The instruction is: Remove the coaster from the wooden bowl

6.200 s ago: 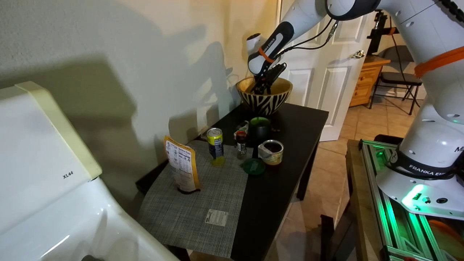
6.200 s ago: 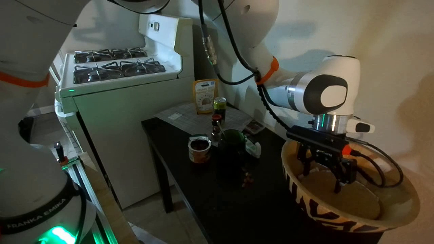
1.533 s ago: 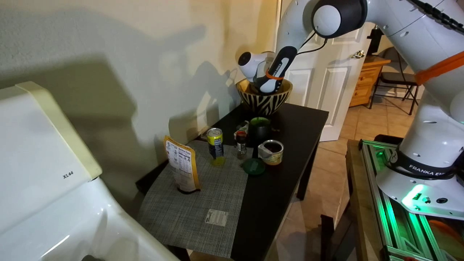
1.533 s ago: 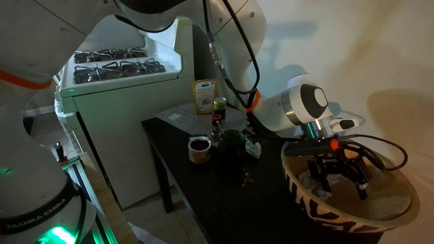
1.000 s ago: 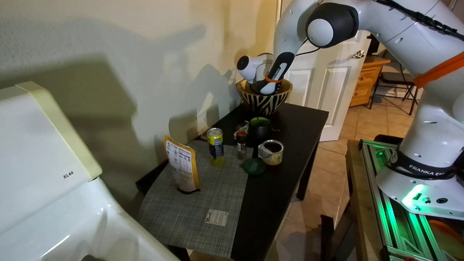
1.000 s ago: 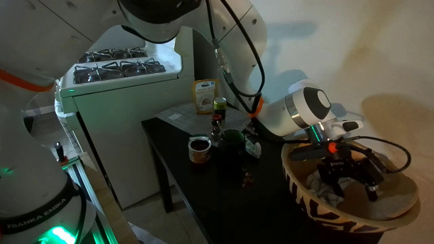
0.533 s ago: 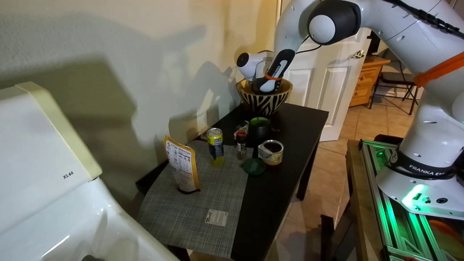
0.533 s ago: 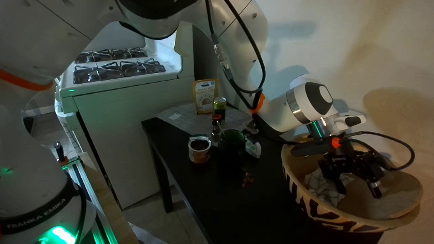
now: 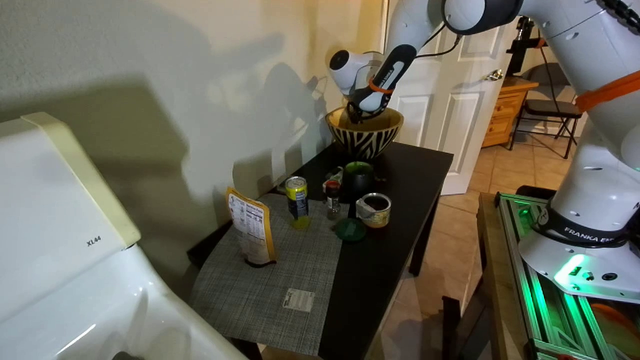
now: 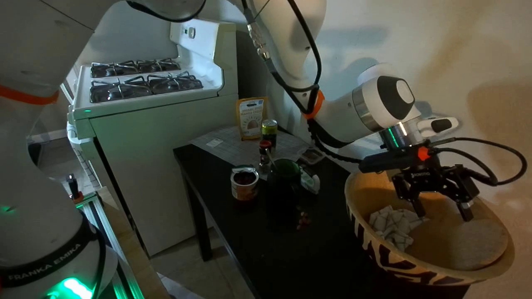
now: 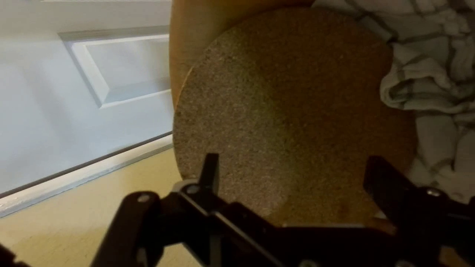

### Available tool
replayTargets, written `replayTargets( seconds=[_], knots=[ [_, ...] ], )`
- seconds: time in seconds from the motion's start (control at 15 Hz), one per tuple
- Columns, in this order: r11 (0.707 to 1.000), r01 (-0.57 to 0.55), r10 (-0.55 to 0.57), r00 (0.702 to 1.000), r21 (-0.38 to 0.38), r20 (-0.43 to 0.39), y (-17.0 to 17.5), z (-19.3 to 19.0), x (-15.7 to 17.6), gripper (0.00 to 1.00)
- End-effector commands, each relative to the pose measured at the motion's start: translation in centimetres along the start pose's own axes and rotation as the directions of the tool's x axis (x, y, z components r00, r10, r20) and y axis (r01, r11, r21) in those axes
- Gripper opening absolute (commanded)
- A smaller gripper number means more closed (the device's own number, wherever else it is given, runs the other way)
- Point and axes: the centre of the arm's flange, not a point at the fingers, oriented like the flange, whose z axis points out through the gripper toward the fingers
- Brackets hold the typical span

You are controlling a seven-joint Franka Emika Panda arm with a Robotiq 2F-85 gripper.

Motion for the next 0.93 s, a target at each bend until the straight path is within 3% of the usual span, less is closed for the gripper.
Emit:
replayTargets(
  seconds=[0.0,0.27,0.47,0.67,0.87],
  knots=[
    [0.985,-0.006,0.012,0.999,0.175,-0.033,5.1,-1.8,-2.4,1.0],
    [0.947,0.038,-0.002,0.994,0.318,-0.112,13.7,0.4,-3.7,1.0],
    [0.904,0.064,-0.021,0.994,0.423,-0.105,18.7,1.8,-4.1,1.0],
    [0.836,0.106,-0.078,0.994,0.539,-0.073,21.7,1.4,-3.0,1.0],
    [0.762,0.185,-0.218,0.976,0.621,-0.023,23.9,0.8,-1.7,1.0]
  ],
)
